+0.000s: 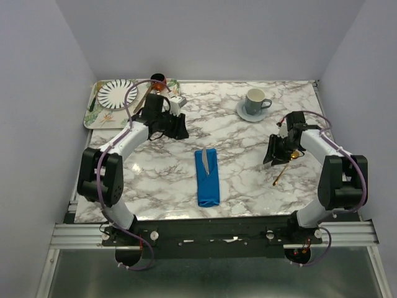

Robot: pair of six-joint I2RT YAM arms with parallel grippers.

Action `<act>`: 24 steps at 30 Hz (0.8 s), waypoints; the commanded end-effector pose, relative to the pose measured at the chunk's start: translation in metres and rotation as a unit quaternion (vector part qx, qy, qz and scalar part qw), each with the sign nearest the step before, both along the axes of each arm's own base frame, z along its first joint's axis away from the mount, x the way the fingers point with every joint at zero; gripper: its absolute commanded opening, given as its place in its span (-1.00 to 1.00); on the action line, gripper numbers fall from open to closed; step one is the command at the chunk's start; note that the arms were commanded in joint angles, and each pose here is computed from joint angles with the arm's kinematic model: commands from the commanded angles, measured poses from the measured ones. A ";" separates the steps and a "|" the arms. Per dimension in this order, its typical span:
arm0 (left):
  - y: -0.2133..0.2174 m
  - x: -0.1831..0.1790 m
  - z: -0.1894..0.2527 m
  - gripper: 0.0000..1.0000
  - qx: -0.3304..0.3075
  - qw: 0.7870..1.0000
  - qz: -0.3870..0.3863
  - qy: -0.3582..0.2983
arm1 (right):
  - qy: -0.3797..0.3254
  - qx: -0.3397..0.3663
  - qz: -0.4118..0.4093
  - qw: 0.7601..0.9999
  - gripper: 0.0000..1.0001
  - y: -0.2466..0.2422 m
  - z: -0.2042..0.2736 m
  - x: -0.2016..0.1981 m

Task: Fold the napkin into a case and place the utensils inside
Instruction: Insert the knife into the folded napkin.

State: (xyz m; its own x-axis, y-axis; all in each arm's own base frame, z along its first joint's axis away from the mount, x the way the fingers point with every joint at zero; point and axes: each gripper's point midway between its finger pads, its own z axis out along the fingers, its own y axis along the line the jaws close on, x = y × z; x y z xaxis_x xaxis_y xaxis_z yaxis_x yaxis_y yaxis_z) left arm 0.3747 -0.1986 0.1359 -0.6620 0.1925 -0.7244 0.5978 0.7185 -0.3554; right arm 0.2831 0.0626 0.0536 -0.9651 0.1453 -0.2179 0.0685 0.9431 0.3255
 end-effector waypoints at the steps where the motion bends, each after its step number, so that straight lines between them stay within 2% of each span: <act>1: -0.037 -0.002 -0.024 0.00 0.000 0.995 -0.092 0.036 | 0.010 0.077 0.021 0.997 -0.05 0.027 0.006 0.011; 6: -0.049 0.035 -0.027 -0.15 0.037 0.992 -0.115 -0.020 | 0.012 0.092 0.028 0.995 -0.04 0.032 0.008 0.014; 7: -0.050 0.036 -0.041 -0.17 0.056 0.989 -0.139 -0.020 | 0.012 0.094 0.028 0.995 -0.04 0.032 0.008 0.014; 9: -0.052 0.053 -0.035 -0.21 0.082 0.982 -0.162 -0.043 | 0.009 0.092 0.030 0.995 -0.03 0.032 0.008 0.013; 10: -0.048 0.047 -0.056 -0.24 0.107 0.974 -0.199 -0.025 | 0.008 0.092 0.031 0.995 -0.03 0.032 0.008 0.013; 11: -0.052 0.058 -0.045 -0.26 0.114 0.970 -0.211 -0.043 | 0.008 0.091 0.031 0.995 -0.03 0.032 0.008 0.012; 13: -0.050 0.054 -0.059 -0.29 0.131 0.961 -0.244 -0.024 | 0.005 0.093 0.031 0.995 -0.03 0.032 0.008 0.013; 15: -0.054 0.060 -0.059 -0.31 0.147 0.947 -0.281 -0.052 | 0.002 0.092 0.031 0.995 -0.03 0.032 0.010 0.015; 19: -0.054 0.051 -0.079 -0.35 0.174 0.922 -0.342 -0.047 | -0.005 0.083 0.030 0.996 -0.03 0.029 0.013 0.018; 24: -0.064 0.048 -0.088 -0.35 0.181 0.910 -0.368 -0.056 | -0.011 0.077 0.032 0.997 -0.02 0.027 0.014 0.017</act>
State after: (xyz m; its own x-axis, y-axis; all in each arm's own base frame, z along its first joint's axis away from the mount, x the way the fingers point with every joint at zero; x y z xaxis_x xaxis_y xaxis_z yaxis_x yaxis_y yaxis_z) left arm 0.4384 -0.2615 0.0625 -0.2690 0.7269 -0.6318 0.9570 0.2759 -0.0900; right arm 0.2930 0.0892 0.0549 -0.9779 0.1320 -0.1621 0.0411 0.8816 0.4703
